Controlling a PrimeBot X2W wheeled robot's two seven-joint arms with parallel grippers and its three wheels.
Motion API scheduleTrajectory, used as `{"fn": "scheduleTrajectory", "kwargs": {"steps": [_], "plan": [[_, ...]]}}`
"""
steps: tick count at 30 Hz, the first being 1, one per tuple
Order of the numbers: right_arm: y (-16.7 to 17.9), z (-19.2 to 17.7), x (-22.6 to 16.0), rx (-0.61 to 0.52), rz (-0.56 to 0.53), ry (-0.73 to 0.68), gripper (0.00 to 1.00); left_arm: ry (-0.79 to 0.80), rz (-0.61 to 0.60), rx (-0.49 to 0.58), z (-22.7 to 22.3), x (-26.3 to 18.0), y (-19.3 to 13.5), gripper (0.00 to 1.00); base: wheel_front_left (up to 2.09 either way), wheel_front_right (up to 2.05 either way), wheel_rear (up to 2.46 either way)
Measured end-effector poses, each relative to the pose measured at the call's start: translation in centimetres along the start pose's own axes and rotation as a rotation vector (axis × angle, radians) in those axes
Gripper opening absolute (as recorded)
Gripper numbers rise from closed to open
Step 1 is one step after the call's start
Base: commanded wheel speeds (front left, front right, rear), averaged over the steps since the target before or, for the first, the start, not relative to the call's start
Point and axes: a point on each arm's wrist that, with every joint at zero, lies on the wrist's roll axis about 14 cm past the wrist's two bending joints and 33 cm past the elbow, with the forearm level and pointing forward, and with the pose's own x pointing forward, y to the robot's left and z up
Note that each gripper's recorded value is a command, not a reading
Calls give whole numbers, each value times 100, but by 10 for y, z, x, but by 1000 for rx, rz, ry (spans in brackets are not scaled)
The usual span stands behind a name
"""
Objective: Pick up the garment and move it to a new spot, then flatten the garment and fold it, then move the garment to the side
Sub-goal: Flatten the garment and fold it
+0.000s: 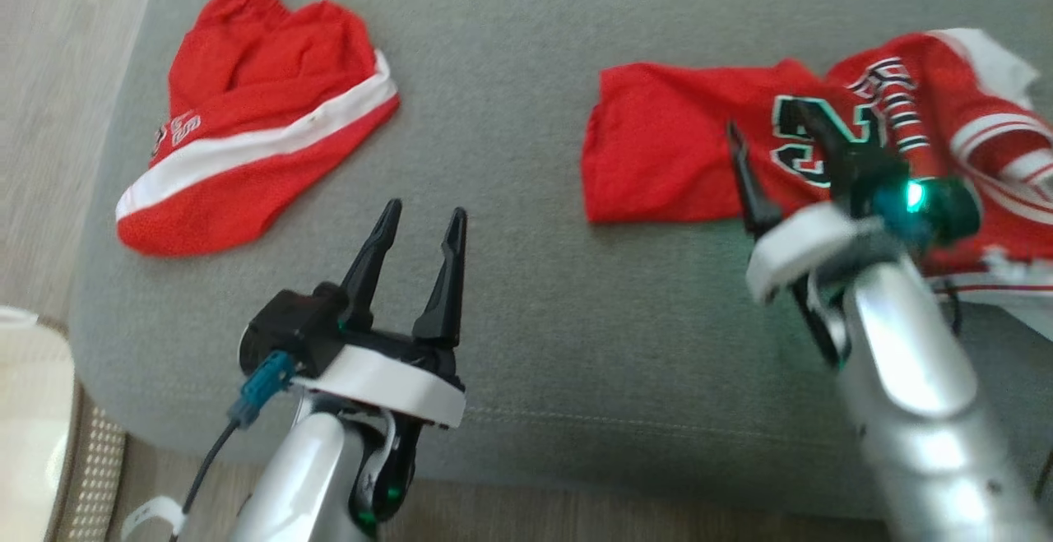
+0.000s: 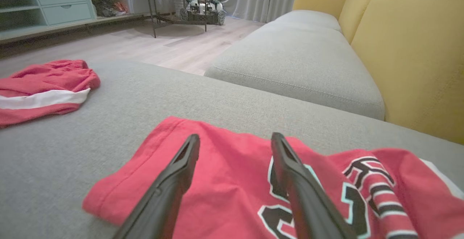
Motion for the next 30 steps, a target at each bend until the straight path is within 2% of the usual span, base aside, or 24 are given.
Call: {"fn": "scheduleTrajectory", "kwargs": {"steps": [6,9,13,16,17,18,25,30], "plan": [[-15,-14,43,-90,22,99,100,10,28,-13,-3,3,10,100,0,0,0],[-12,-29,58,-148,63,182,100,14,48,-14,-3,2,16,100,0,0,0],[5,-66,61,-198,132,368,100,20,81,-4,-5,-1,25,100,0,0,0],[5,-77,61,-208,147,420,100,23,86,-4,-5,-1,27,100,0,0,0],[3,-76,63,-211,145,428,87,23,88,-8,-6,-1,27,100,0,0,0],[0,-75,65,-219,144,431,0,24,89,-11,-6,-1,27,100,0,0,0],[-10,-50,72,-225,128,310,0,17,73,-13,-4,1,22,100,0,0,0],[-23,-6,84,-231,88,152,0,4,62,-13,1,1,19,100,0,0,0]]}}
